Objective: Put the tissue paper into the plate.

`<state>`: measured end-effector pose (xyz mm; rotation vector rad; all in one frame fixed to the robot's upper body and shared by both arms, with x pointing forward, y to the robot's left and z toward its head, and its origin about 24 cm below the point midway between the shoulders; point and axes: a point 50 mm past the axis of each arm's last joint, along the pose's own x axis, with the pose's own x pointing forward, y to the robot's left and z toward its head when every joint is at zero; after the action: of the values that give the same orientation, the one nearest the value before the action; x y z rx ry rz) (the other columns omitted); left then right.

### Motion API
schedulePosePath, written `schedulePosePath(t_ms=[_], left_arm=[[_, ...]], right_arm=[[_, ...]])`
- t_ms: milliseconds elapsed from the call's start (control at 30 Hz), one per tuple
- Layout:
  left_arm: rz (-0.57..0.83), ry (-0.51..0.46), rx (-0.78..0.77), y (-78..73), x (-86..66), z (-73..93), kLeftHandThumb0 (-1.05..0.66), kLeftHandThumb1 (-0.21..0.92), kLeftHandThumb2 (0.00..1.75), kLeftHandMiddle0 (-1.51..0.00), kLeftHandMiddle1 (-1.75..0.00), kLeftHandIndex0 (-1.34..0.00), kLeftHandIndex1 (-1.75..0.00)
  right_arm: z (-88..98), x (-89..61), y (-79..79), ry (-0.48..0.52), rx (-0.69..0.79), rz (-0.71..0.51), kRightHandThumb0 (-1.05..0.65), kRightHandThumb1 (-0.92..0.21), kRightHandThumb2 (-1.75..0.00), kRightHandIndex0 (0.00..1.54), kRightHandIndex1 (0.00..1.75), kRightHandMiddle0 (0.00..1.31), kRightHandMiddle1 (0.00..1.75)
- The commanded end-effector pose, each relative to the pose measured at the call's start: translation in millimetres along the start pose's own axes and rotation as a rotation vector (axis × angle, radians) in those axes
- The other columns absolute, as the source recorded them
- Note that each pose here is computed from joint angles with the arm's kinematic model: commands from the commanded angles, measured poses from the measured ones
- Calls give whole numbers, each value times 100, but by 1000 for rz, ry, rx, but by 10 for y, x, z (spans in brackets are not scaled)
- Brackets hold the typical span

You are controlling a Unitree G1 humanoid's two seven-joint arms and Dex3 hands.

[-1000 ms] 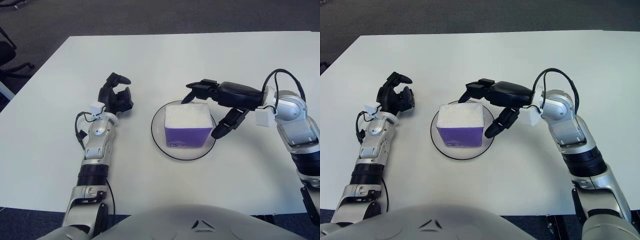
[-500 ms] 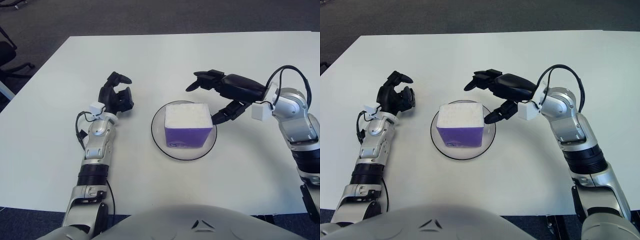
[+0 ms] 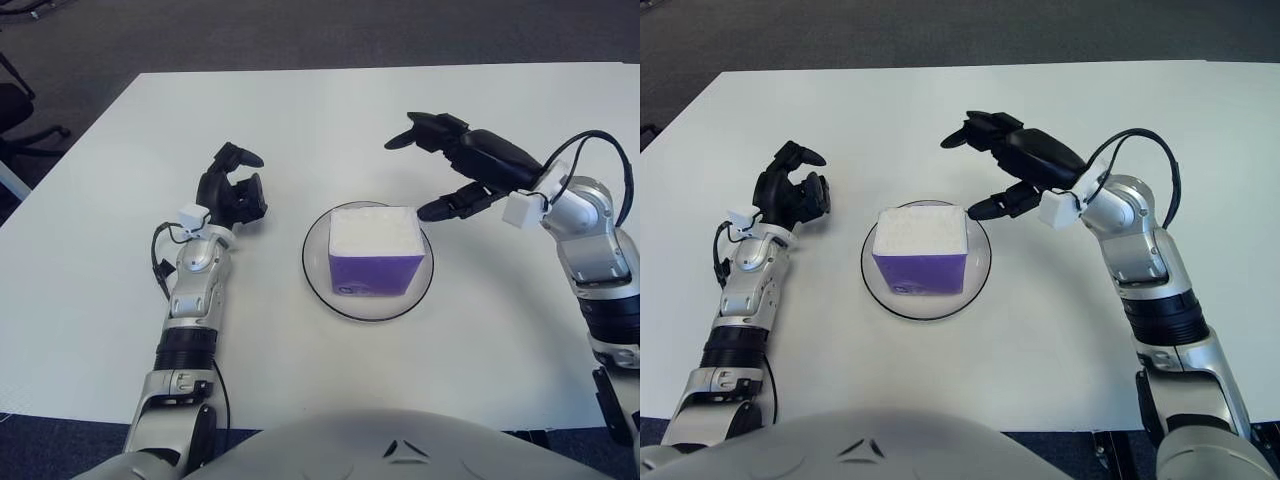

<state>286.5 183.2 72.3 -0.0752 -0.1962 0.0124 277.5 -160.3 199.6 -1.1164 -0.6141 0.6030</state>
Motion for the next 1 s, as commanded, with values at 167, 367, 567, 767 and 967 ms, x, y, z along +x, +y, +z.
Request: schedulePosePath(t_ms=[167,367,567,767,967], left_arm=[[71,301,-78,-50,-596,-731,-42,50,108,-127,-175,-47,-175],[72,304,-89,-52,-596,-736,-42,51,108,-127,-175,-47,-175],[70,298,-88,-52,-599,-732,-42,51,108,-127,-175,-47,-175],[73,299,-92,-37,-591,-730,-42,50,108,-126,-175,-47,-175],[77,293,-90,-37,-584,-716,-42,50,109,-126,-175,-47,-175]], right_arm=[[-112,9,-142,38,-37,-82,-105,-92,-39,18,14,0,80],[-174,8,-176,77,18,-91,-104,-92,-31,20,15,0,88],[-355,-45,-190,198,174,-168,-99,-92,-27,20,15,0,93],[-419,-89,-210,279,278,-274,-86,-92,-27,22,16,0,92],[-478,-143,-209,345,331,-350,-72,-92,-35,24,17,0,88]])
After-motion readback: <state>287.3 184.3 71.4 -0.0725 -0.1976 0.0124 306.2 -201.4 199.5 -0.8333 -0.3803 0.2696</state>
